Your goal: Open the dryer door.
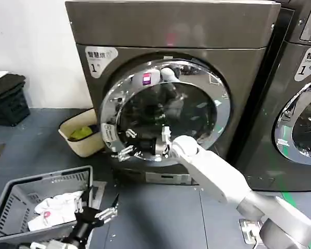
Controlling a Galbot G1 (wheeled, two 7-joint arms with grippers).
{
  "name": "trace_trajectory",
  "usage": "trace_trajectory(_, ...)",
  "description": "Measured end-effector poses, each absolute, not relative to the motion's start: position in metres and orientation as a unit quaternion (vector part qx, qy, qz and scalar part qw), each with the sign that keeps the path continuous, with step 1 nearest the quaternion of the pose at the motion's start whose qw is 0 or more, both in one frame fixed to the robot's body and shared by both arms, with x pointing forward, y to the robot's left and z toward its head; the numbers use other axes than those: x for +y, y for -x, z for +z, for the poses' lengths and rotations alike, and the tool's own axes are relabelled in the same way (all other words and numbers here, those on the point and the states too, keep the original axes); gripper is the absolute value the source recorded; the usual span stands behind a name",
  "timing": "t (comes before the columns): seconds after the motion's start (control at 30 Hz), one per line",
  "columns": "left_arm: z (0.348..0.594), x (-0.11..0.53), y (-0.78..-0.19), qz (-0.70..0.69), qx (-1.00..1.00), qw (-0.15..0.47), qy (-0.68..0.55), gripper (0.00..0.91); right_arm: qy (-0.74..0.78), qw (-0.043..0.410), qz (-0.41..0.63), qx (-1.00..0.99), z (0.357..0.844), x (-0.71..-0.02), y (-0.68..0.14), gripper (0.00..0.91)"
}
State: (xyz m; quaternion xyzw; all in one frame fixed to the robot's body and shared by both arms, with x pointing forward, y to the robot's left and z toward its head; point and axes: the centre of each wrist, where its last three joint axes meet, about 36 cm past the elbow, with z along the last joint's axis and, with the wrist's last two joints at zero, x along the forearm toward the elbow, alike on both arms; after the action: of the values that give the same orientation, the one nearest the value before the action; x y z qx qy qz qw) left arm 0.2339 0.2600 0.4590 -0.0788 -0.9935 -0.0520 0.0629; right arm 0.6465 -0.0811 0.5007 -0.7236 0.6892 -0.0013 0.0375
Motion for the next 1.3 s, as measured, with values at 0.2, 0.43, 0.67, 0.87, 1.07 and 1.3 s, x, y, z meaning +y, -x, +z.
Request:
trace_trajectory(0.2, 0.460, 0.263, -0.233, -0.062, -0.993, 0.066, 0.074, 0.907, 0.742, 0.038, -0.004, 0.669, 0.504, -0.103, -0.639, 0.907)
trace_trajectory(0.43, 0.466, 0.267, -0.230, -0.080, -0.992, 0.086, 0.056, 0.907, 0.760, 0.036, -0.007, 0.649, 0.505, -0.124, -0.630, 0.907)
trace_trajectory(0.67, 0.471, 0.275, -0.228, -0.085, -0.992, 0.086, 0.044, 0.907, 0.776, 0.031, -0.009, 0.630, 0.505, -0.137, -0.615, 0.907)
trace_trajectory(0.87, 0.473, 0.280, -0.231, -0.083, -0.992, 0.085, 0.039, 0.907, 0.796, 0.026, -0.016, 0.605, 0.505, -0.144, -0.598, 0.907)
trace_trajectory(1.07, 0.474, 0.294, -0.239, -0.061, -0.994, 0.085, 0.029, 0.907, 0.807, 0.025, -0.016, 0.590, 0.507, -0.155, -0.582, 0.907)
trace_trajectory(1.3, 0.477, 0.316, -0.257, -0.054, -0.995, 0.078, 0.018, 0.907, 0.816, 0.025, -0.013, 0.577, 0.510, -0.174, -0.566, 0.907)
